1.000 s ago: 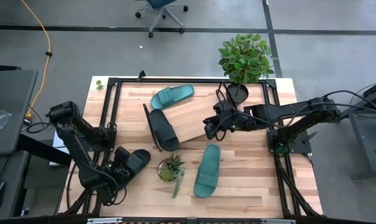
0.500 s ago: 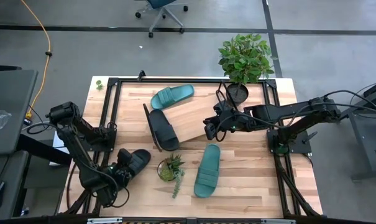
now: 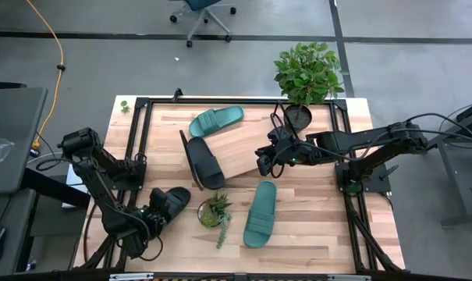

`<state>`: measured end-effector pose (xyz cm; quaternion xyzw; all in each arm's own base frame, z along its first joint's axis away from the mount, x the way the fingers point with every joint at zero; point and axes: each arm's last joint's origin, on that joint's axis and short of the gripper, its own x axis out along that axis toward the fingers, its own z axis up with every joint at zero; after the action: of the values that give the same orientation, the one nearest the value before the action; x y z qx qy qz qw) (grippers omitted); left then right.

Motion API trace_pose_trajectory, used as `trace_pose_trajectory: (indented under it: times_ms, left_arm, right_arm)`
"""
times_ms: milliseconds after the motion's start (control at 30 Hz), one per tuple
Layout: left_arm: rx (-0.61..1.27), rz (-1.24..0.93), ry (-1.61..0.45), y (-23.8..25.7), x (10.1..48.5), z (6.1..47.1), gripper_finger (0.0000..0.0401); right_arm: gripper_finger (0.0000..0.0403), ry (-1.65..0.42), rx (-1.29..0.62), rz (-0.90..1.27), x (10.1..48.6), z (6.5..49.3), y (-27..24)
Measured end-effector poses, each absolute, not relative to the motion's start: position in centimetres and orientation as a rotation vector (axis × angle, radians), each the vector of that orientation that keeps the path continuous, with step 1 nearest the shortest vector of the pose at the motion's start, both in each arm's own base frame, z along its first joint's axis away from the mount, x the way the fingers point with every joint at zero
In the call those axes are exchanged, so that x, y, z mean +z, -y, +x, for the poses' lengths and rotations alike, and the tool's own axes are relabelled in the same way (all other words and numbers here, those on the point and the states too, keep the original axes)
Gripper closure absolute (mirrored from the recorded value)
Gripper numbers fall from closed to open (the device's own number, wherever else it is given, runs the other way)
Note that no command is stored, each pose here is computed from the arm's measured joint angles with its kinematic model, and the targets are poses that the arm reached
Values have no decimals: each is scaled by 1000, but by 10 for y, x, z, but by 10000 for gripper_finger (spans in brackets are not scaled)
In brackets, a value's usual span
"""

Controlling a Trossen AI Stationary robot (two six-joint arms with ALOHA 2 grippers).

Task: Pick and place slides into the shelf
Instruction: Put the black slipper on the shelf

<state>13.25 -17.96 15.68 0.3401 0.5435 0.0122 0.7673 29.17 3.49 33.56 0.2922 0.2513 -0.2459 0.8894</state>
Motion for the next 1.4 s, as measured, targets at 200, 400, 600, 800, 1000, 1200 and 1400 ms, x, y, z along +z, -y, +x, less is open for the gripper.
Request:
trace_pose_trajectory:
  times_ms: [200,400,600,800,1000,1200,1400]
  left_arm:
    - [63,758,-1183,176,156,131,219]
    - [84,772,-1144,176,157,132,219]
    - [116,801,-1086,175,158,133,219]
    - [118,803,-1080,175,158,133,221]
    - [111,795,-1093,175,158,133,278]
    - [93,779,-1124,176,157,132,379]
    - [91,777,-1128,176,157,132,376]
  right_arm:
    - [346,-523,-509,608,336,292,-35]
    - [346,-523,-509,609,336,292,-35]
    - [346,-523,-509,608,336,292,-35]
    - [346,-523,-510,607,336,292,-35]
    - [346,-519,-517,604,336,292,-35]
    - [346,-514,-538,592,335,291,-34]
    - [346,-507,-550,587,335,291,-34]
